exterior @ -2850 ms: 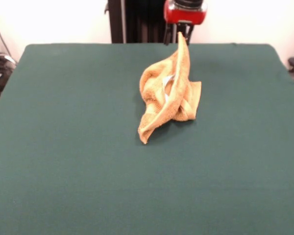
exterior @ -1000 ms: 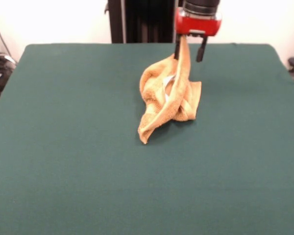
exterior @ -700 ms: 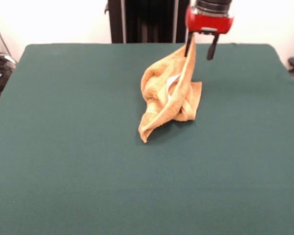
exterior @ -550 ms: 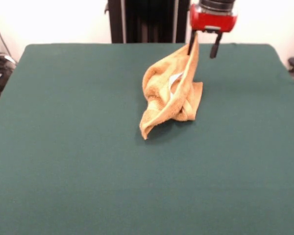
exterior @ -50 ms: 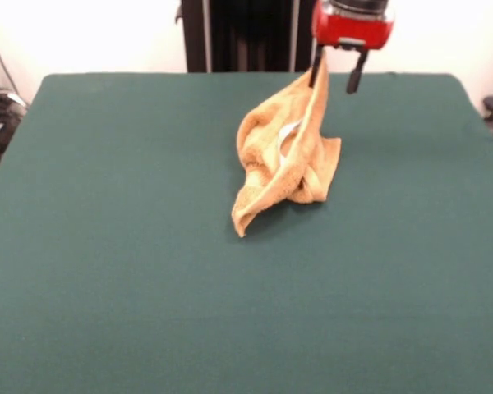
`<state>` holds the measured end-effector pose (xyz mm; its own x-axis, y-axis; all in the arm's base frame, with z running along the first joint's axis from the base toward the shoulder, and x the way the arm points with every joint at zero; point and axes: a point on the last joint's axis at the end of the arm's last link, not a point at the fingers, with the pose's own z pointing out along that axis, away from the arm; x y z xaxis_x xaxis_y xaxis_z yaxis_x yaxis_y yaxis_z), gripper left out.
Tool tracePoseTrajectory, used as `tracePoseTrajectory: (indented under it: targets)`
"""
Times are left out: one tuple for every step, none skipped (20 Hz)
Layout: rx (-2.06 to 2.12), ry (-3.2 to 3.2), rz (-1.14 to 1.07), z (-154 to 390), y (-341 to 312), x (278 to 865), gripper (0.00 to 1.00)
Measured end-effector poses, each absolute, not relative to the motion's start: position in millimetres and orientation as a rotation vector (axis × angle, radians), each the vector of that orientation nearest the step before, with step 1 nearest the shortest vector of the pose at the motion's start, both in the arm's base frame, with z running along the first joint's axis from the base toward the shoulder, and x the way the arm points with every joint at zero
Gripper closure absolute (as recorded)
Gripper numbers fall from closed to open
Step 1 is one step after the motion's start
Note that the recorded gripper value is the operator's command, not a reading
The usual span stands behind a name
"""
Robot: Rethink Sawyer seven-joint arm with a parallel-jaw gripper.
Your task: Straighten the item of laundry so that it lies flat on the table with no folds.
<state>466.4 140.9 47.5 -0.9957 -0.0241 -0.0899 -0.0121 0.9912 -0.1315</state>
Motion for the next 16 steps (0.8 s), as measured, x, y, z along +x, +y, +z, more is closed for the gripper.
tracePoseTrajectory:
  targets:
    - [-0.028,3.044,-0.2,47.0,140.9,466.6,0.0]
    - [-0.028,3.044,-0.201,46.5,140.8,466.7,1.0]
    - [-0.025,3.045,-0.201,46.6,139.8,466.9,1.0]
    - [-0.023,3.044,-0.201,46.6,139.3,467.3,1.0]
    - [-0.022,3.044,-0.201,46.7,138.9,467.5,1.0]
    - [-0.018,3.044,-0.201,46.9,137.6,467.8,1.0]
    - [-0.016,3.044,-0.201,47.2,137.1,468.1,1.0]
    - [-0.014,3.043,-0.201,47.4,136.5,468.5,1.0]
    - [-0.013,3.042,-0.201,47.6,136.4,468.7,1.0]
    - [-0.014,3.042,-0.201,47.9,136.8,468.8,1.0]
    - [-0.015,3.042,-0.201,47.9,136.8,468.7,1.0]
    - [-0.015,3.041,-0.201,48.2,137.0,468.9,1.0]
    - [-0.017,3.04,-0.202,48.5,137.4,468.8,1.0]
    - [-0.019,3.039,-0.204,49.2,137.8,468.6,1.0]
    - [-0.022,3.037,-0.208,49.8,137.9,468.3,1.0]
    - [-0.024,3.036,-0.212,50.4,137.8,468.0,1.0]
